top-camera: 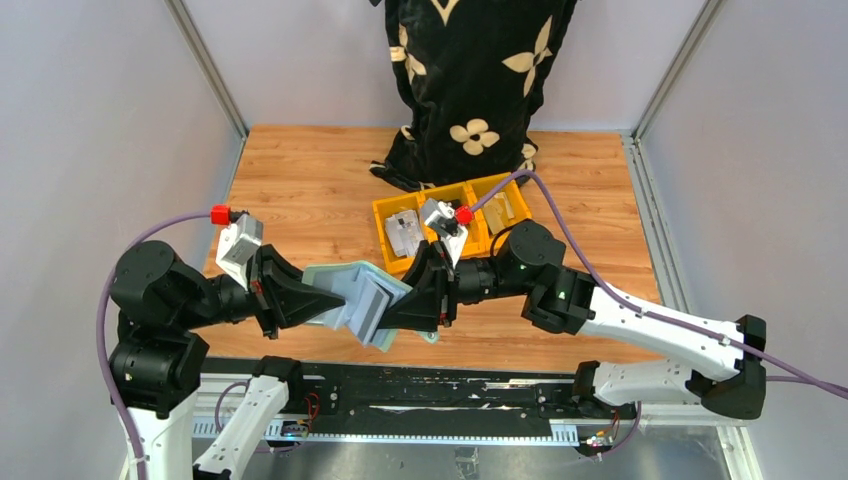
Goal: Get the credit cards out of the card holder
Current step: Remove the credit card from the card holder.
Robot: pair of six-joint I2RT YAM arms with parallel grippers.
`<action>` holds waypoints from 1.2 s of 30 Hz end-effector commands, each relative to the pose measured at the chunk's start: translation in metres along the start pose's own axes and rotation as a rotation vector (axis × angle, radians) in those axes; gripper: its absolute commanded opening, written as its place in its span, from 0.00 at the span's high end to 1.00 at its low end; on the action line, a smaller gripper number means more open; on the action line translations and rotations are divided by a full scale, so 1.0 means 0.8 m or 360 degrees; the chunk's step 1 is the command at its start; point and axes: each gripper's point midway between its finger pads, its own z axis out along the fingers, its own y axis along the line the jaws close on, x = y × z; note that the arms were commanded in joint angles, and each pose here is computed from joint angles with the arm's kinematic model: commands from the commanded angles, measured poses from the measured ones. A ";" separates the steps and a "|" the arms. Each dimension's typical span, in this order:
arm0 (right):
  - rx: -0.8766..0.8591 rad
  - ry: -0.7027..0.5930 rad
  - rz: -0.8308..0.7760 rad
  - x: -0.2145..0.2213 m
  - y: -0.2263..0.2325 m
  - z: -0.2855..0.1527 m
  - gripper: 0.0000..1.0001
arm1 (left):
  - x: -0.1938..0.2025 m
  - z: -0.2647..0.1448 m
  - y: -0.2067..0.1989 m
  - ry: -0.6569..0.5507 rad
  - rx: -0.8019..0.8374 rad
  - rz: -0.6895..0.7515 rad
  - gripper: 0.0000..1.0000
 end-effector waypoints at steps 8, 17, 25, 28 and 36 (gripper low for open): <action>0.0566 -0.0109 -0.0104 -0.029 -0.054 0.011 0.70 | 0.010 -0.003 -0.007 -0.0004 0.0023 0.0069 0.98; 0.0978 0.0030 -0.0281 -0.021 -0.075 0.007 0.98 | 0.009 -0.014 0.017 -0.0102 -0.0256 0.0314 0.03; 0.1313 0.0139 -0.0578 -0.029 -0.070 0.033 1.00 | 0.021 -0.024 0.052 -0.0133 -0.0497 0.0380 0.00; 0.1424 0.0201 -0.0693 -0.028 -0.069 0.047 1.00 | 0.019 -0.029 0.062 -0.0172 -0.0588 0.0425 0.00; 0.1431 0.0214 -0.0735 -0.027 -0.061 0.057 1.00 | 0.027 -0.032 0.032 -0.0173 -0.0466 0.0560 0.05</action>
